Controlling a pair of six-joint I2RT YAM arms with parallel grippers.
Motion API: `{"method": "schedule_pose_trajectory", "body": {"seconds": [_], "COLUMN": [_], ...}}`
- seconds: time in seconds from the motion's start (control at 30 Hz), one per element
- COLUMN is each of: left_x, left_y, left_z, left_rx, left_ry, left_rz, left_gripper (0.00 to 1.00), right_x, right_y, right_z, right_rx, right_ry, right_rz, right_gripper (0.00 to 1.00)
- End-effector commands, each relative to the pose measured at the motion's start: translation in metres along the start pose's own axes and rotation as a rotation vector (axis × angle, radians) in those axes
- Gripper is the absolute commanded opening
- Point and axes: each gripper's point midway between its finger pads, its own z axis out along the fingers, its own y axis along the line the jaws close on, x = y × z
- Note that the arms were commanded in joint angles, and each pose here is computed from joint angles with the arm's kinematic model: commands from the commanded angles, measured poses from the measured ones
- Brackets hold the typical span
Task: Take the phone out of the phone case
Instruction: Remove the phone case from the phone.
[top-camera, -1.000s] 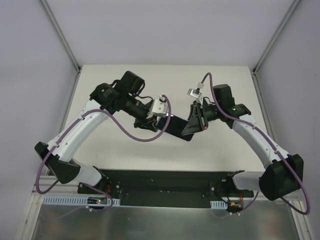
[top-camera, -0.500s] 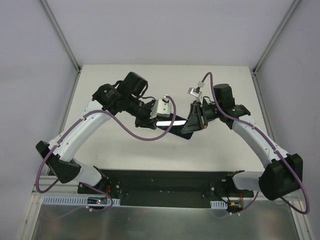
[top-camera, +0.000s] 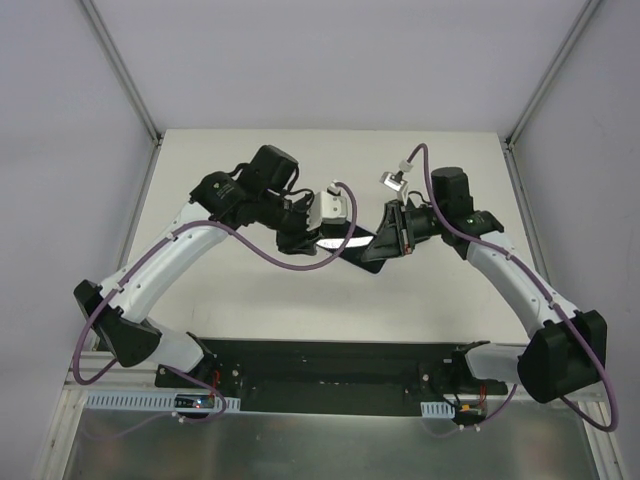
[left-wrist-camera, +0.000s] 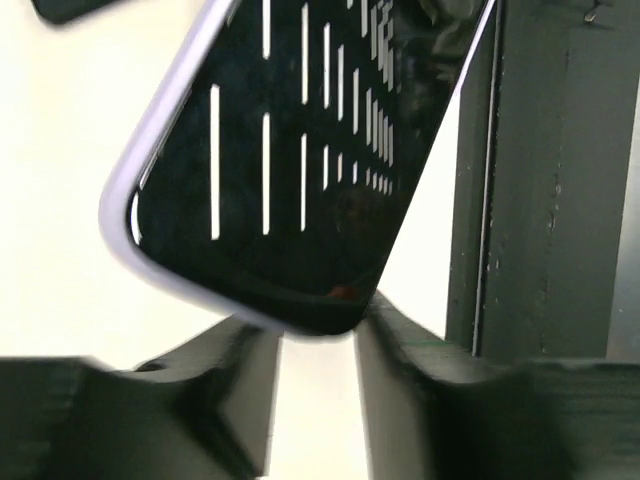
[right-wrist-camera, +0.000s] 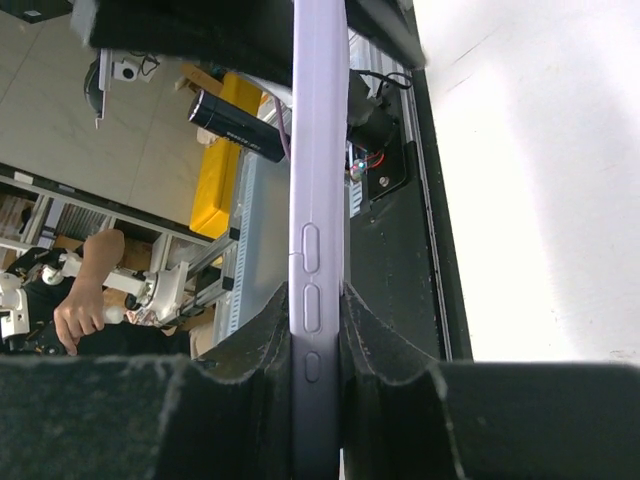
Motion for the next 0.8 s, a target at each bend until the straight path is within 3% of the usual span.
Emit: {"method": "schedule_pose_trajectory", "body": {"seconds": [0.0, 0.2, 0.5, 0.77], "left_x": [-0.049, -0.040, -0.046, -0.055], "left_y": [0.004, 0.010, 0.020, -0.008], "left_z": [0.007, -0.025, -0.096, -0.082], "left_rx": [-0.005, -0.056, -0.172, 0.049], "left_ry": [-0.215, -0.258, -0.380, -0.438], "left_rz": [0.072, -0.042, -0.289, -0.600], "left_gripper": [0.46, 0.77, 0.83, 0.81], "right_x": [-0.014, -0.014, -0.028, -0.032], "right_y": [0.027, 0.015, -0.002, 0.007], "right_z": [0.000, -0.005, -0.010, -0.009], "right_rx": [-0.036, 0.076, 0.197, 0.141], "right_ry": [-0.019, -0.017, -0.071, -0.086], "right_rz": [-0.218, -0.253, -0.251, -0.224], "right_gripper": [0.00, 0.00, 0.00, 0.00]}}
